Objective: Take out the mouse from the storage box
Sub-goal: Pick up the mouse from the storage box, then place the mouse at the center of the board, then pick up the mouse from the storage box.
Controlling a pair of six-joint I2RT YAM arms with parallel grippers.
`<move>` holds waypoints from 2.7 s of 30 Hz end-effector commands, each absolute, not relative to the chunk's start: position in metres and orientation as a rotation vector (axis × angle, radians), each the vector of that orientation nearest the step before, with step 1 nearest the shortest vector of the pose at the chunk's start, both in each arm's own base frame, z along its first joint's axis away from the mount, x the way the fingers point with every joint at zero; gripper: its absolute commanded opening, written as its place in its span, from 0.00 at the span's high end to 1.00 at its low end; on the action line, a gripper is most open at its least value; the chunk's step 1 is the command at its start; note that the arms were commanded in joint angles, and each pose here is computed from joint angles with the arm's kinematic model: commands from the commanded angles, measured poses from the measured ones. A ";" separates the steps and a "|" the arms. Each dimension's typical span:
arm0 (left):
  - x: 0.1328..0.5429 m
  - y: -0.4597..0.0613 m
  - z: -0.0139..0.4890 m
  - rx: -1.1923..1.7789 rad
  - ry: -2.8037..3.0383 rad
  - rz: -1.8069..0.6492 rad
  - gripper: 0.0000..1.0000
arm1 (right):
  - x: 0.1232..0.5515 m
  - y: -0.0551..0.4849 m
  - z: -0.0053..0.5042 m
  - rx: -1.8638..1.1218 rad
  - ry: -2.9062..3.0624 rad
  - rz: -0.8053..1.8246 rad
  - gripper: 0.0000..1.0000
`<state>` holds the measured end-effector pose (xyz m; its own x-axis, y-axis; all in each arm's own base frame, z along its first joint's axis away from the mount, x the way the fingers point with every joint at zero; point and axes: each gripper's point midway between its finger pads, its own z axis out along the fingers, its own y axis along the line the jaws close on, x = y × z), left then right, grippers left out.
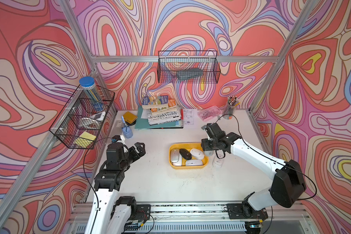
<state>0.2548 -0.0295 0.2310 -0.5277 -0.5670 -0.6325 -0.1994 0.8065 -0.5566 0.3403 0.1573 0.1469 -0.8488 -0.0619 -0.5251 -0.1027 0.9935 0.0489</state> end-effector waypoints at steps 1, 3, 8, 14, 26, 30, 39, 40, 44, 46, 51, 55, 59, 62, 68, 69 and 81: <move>0.255 -0.032 0.239 -0.525 2.115 -0.537 0.06 | 0.339 0.092 0.148 0.165 2.593 -0.072 0.44; 0.255 -0.034 0.239 -0.518 2.116 -0.544 0.06 | 0.337 0.052 0.141 0.335 2.598 -0.138 0.44; 0.257 -0.037 0.240 -0.502 2.126 -0.561 0.05 | 0.332 -0.006 0.127 0.602 2.554 -0.130 0.44; 0.257 -0.045 0.236 -0.487 2.143 -0.611 0.05 | 0.321 -0.033 0.096 0.725 2.630 -0.169 0.43; 0.260 -0.053 0.222 -0.456 2.243 -0.640 0.04 | 0.300 -0.025 0.033 0.762 2.786 -0.111 0.42; 0.260 -0.056 0.217 -0.457 2.264 -0.657 0.03 | 0.295 -0.027 0.025 0.763 2.826 -0.149 0.32; 0.261 -0.058 0.215 -0.454 2.273 -0.673 0.01 | 0.297 -0.019 0.073 0.703 2.741 -0.065 0.16; 0.261 -0.058 0.215 -0.454 2.271 -0.672 0.01 | 0.298 -0.015 0.087 0.678 2.707 -0.044 0.14; 0.261 -0.057 0.216 -0.458 2.261 -0.666 0.01 | 0.301 0.023 0.141 0.507 2.604 0.164 0.15; 0.262 -0.058 0.216 -0.456 2.260 -0.672 0.01 | 0.303 0.060 0.156 0.378 2.573 0.300 0.18; 0.263 -0.058 0.212 -0.465 2.277 -0.672 0.01 | 0.306 0.162 0.161 0.041 2.574 0.425 0.22; 0.263 -0.058 0.211 -0.462 2.281 -0.674 0.01 | 0.317 0.233 0.149 -0.291 2.555 0.651 0.21; 0.264 -0.059 0.211 -0.461 2.276 -0.681 0.01 | 0.338 0.265 0.133 -0.458 2.545 0.736 0.20; 0.264 -0.060 0.211 -0.457 2.280 -0.684 0.01 | 0.349 0.282 0.120 -0.546 2.551 0.764 0.20; 0.265 -0.061 0.211 -0.455 2.279 -0.692 0.01 | 0.354 0.298 0.085 -0.722 2.633 0.664 0.20; 0.265 -0.061 0.211 -0.456 2.278 -0.696 0.01 | 0.355 0.299 0.080 -0.733 2.643 0.656 0.20; 0.266 -0.064 0.210 -0.442 2.289 -0.714 0.01 | 0.347 0.299 0.028 -0.829 2.747 0.643 0.24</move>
